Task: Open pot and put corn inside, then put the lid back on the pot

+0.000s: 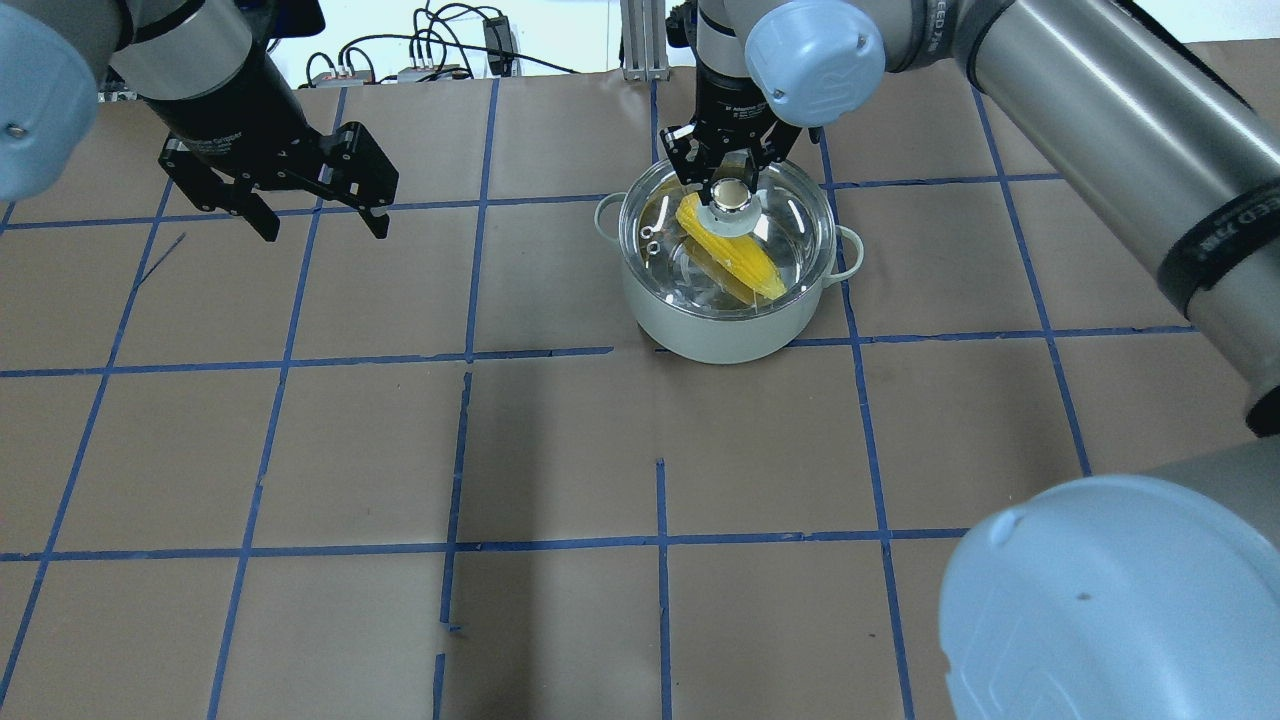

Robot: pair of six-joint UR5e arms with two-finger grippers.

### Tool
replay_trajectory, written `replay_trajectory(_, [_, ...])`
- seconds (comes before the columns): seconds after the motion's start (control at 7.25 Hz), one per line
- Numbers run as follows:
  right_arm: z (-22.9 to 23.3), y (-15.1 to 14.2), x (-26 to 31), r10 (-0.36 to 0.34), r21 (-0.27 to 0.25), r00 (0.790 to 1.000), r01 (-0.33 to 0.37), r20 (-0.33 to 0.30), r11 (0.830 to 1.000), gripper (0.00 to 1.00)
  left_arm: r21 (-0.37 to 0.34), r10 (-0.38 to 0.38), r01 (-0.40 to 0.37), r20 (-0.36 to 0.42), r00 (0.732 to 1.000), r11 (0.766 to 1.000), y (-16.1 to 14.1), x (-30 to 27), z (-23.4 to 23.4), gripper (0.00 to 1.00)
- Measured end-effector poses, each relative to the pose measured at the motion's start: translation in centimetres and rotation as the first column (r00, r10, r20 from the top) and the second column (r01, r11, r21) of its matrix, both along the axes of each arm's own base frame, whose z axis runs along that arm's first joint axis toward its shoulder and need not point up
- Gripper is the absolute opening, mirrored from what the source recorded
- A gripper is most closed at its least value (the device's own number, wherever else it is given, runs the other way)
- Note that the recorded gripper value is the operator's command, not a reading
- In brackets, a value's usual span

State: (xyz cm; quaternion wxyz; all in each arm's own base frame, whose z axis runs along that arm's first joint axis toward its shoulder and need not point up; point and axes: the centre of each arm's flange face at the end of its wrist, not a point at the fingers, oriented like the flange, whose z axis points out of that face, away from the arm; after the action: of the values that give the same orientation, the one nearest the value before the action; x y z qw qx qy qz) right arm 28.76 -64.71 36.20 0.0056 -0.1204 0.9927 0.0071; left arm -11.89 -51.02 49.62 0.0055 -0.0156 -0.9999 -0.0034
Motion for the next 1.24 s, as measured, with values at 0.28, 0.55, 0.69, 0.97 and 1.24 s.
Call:
replay_trajectory(0.28, [-0.02, -0.05, -0.11, 0.002, 0.0, 1.0, -0.002, -0.001, 1.0, 0.43, 0.0, 0.002, -0.002, -0.001, 1.0, 1.0, 0.01, -0.05, -0.01, 1.0])
replay_trajectory(0.55, [0.0, -0.08, -0.14, 0.004, -0.001, 1.0, -0.004, -0.002, 1.0, 0.79, 0.001, 0.003, -0.003, -0.001, 1.0, 1.0, -0.03, -0.06, -0.06, 1.0])
replay_trajectory(0.69, [0.04, -0.12, -0.16, 0.003, -0.004, 1.0, -0.003, -0.003, 1.0, 0.99, 0.001, 0.003, -0.003, -0.001, 1.0, 1.0, -0.03, -0.06, -0.06, 1.0])
replay_trajectory(0.97, [0.27, -0.29, -0.17, -0.001, -0.032, 1.0, 0.001, -0.003, 0.999, 1.0, 0.002, 0.003, -0.003, -0.001, 1.0, 1.0, -0.06, -0.08, -0.12, 1.0])
replay_trajectory(1.24, [0.37, -0.25, -0.1, -0.01, -0.042, 1.0, 0.01, -0.001, 0.999, 1.0, 0.003, 0.003, -0.003, -0.001, 1.0, 1.0, -0.07, -0.08, -0.14, 1.0])
